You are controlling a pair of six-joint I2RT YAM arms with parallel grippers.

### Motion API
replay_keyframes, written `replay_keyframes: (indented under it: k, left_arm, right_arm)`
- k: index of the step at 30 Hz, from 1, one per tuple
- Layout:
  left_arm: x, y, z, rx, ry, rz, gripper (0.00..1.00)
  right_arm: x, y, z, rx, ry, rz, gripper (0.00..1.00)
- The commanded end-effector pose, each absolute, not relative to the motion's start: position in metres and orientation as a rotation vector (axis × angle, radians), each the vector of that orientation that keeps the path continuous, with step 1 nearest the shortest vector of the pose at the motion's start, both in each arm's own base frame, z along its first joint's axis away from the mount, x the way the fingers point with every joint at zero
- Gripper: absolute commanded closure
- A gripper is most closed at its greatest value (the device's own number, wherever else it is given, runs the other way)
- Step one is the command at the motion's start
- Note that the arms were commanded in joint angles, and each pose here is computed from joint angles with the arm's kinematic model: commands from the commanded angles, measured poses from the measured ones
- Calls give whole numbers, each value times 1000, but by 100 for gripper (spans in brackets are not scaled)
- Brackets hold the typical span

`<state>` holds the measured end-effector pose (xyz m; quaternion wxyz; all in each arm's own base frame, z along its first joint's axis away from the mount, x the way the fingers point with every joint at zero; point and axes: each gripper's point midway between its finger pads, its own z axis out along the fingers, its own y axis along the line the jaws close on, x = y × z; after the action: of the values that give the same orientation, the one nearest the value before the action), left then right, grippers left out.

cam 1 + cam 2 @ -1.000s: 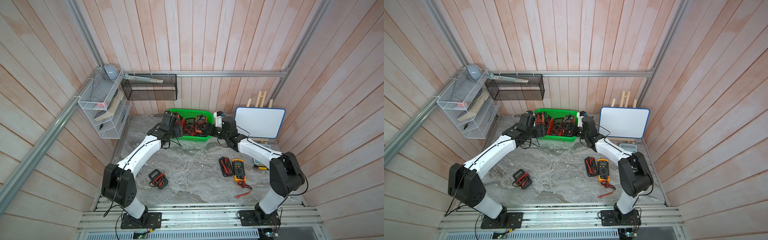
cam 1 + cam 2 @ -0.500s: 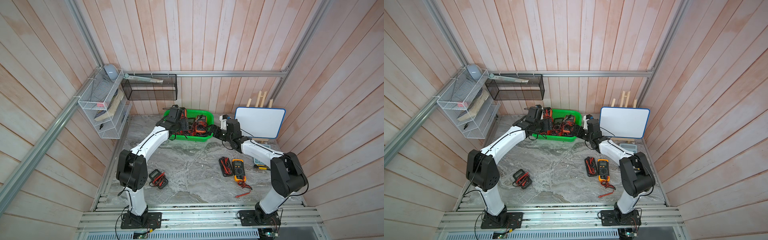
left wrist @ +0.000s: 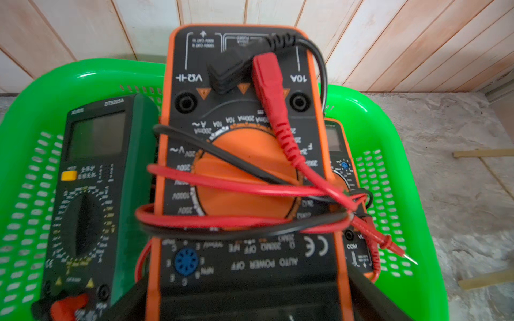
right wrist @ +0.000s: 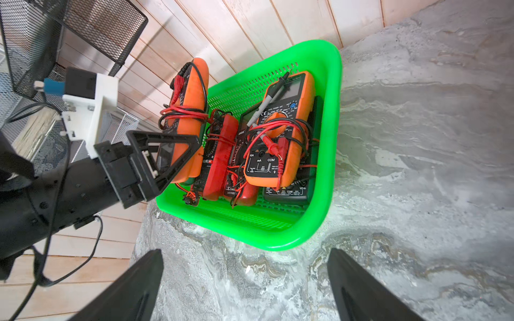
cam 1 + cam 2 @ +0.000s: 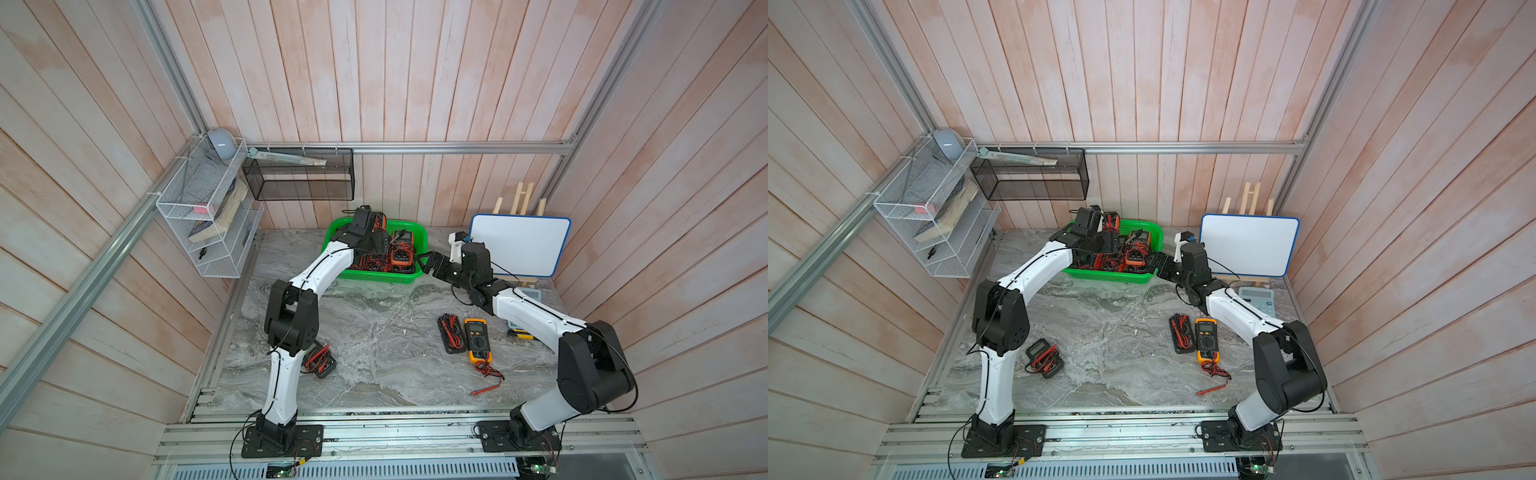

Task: Put the multimeter into the basket
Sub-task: Place the multimeter in the basket.

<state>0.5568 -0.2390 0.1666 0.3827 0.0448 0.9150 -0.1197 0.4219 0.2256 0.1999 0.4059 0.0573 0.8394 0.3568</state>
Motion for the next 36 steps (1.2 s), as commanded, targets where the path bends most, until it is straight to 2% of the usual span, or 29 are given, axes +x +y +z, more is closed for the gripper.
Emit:
replay_keyframes:
  k: [1,13,14,16,18,20,22,36]
  left_arm:
    - [575,-253,183,145,2259,-341,100]
    - [586,-253,127,173,2357,-267,100]
    - [585,-254,124,176,2364,-267,95]
    - [583,-254,120,182,2375,-268,69]
    - [582,-254,120,185,2380,-272,37]
    - [580,-255,124,189,2379,-282,16]
    - [579,-255,130,189,2374,-288,0]
    - [560,-253,215,182,2256,-376,0]
  right_arm:
    - [418,217,196,169,2133,868,2]
    - [407,208,198,174,2137,838,2]
    - [406,208,197,174,2139,838,2]
    - [405,207,197,178,2143,835,2]
    - [403,207,195,177,2150,834,2]
    - [401,205,193,183,2158,828,2]
    - [399,204,190,188,2166,820,2]
    - [385,193,171,221,2214,776,2]
